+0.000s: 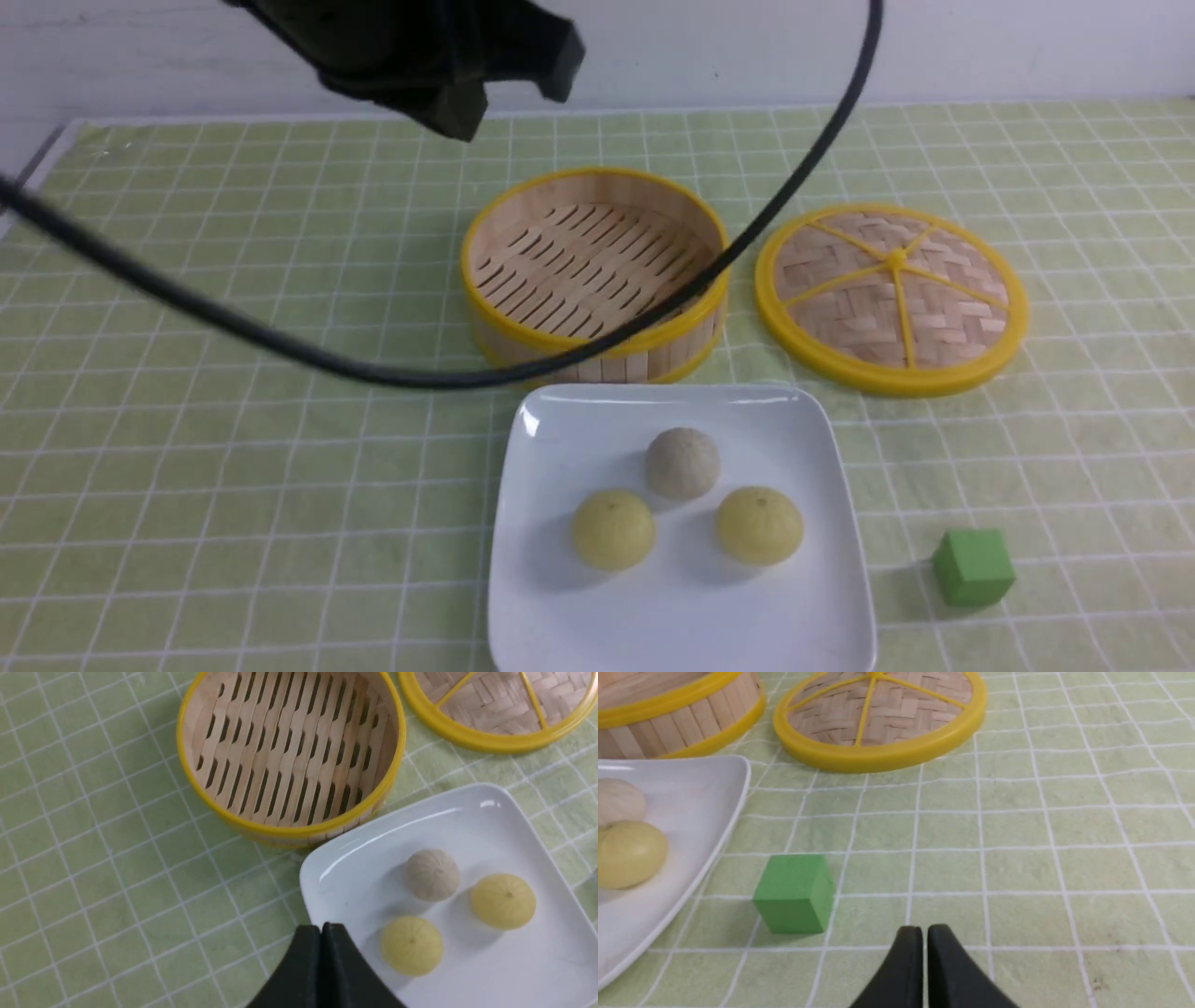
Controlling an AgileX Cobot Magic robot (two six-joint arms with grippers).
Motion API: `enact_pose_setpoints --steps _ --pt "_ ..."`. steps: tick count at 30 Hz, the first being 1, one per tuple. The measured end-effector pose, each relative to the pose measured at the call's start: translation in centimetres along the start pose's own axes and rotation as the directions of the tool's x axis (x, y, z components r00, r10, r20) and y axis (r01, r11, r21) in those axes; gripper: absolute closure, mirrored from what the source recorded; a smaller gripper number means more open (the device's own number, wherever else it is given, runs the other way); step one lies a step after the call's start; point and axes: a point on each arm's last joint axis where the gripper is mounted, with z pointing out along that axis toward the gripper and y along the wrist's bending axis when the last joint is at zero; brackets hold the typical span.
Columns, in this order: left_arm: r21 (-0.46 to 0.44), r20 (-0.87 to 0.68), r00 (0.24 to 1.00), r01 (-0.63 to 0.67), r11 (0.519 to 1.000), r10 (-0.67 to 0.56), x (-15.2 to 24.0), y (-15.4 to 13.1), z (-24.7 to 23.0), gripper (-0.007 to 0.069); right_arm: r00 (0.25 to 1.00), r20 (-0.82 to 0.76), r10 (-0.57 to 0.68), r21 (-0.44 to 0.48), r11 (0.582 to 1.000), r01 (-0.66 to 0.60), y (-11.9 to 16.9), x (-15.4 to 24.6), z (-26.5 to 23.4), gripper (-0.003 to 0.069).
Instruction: Put the steamed buns into the plate on the green tablecloth.
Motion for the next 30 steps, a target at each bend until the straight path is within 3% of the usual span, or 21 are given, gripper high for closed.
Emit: enact_pose_setpoints --steps 7,16,25,30 --pt "-0.027 0.011 1.0 -0.001 1.0 0.001 5.3 1.4 -3.8 0.0622 1.0 0.003 0.017 0.021 1.0 -0.017 -0.1 0.0 0.0 0.0615" --pt "-0.079 0.082 0.988 0.136 0.987 -0.13 13.5 3.5 -8.1 0.0613 1.0 0.005 0.022 0.026 0.999 -0.022 -0.1 0.0 0.0 0.0603" --pt "-0.118 0.158 0.96 0.25 0.961 -0.231 19.8 4.9 -9.2 0.0609 0.998 0.025 0.052 0.115 0.992 -0.055 -0.6 -0.1 0.0 0.0591" --pt "-0.125 0.177 0.953 0.271 0.954 -0.248 22.3 5.2 -8.9 0.0608 0.998 0.026 0.054 0.121 0.991 -0.057 -0.6 -0.1 0.0 0.0582"
